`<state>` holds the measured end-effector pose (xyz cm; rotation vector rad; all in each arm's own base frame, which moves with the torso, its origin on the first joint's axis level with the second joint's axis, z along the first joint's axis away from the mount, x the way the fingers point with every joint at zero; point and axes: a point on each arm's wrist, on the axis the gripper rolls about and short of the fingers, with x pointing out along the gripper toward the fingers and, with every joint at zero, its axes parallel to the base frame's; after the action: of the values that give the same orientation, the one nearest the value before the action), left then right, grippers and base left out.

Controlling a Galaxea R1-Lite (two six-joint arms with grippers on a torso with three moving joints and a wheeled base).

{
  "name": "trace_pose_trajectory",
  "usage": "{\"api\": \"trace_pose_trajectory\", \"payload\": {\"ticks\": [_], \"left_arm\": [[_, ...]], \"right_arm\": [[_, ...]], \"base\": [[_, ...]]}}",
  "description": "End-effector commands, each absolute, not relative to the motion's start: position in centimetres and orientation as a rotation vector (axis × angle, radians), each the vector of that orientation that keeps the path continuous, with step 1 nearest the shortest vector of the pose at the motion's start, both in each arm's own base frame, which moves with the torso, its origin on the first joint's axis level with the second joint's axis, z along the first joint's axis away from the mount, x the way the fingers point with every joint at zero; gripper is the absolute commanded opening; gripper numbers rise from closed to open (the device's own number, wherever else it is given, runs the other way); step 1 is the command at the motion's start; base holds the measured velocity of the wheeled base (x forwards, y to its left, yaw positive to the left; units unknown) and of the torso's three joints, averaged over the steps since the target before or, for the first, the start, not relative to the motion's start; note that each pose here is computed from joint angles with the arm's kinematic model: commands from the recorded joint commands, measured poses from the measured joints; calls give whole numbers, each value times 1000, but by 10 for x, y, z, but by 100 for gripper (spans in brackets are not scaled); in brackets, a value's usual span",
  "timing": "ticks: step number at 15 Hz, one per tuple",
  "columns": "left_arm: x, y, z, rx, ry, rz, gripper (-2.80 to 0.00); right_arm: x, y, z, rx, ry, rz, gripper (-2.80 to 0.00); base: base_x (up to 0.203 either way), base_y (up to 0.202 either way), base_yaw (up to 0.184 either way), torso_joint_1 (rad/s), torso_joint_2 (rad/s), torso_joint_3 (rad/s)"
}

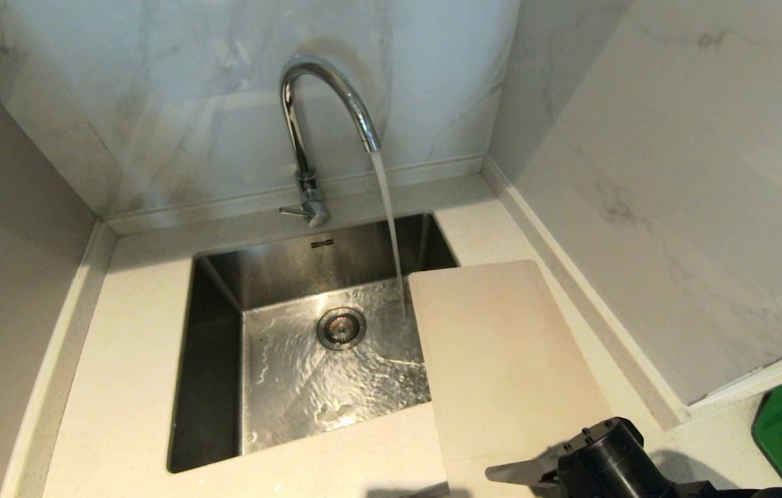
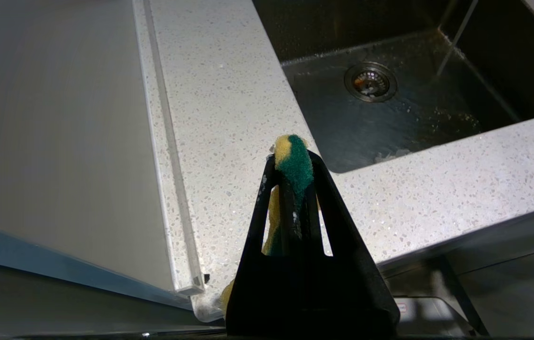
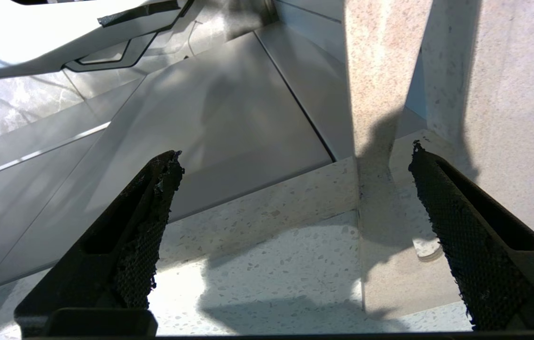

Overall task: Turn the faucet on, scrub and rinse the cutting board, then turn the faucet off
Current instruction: Pick up the cutting board

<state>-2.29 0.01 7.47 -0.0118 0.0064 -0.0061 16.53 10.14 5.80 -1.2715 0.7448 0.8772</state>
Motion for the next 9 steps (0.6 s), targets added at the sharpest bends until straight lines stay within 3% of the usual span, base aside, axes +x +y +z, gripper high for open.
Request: {"api": "trace_pose_trajectory", "payload": {"ticks": [1,9], "left_arm": [[-23,0,75,-12,6,-6,-280],[-23,0,75,-12,6,-5,-280]], "right_arm": [[167,102,57,-1278,746,877,0],[176,106,51,-1285,772,881,0]], "base": [[0,0,0,0,0,0],[0,0,0,0,0,0]]}}
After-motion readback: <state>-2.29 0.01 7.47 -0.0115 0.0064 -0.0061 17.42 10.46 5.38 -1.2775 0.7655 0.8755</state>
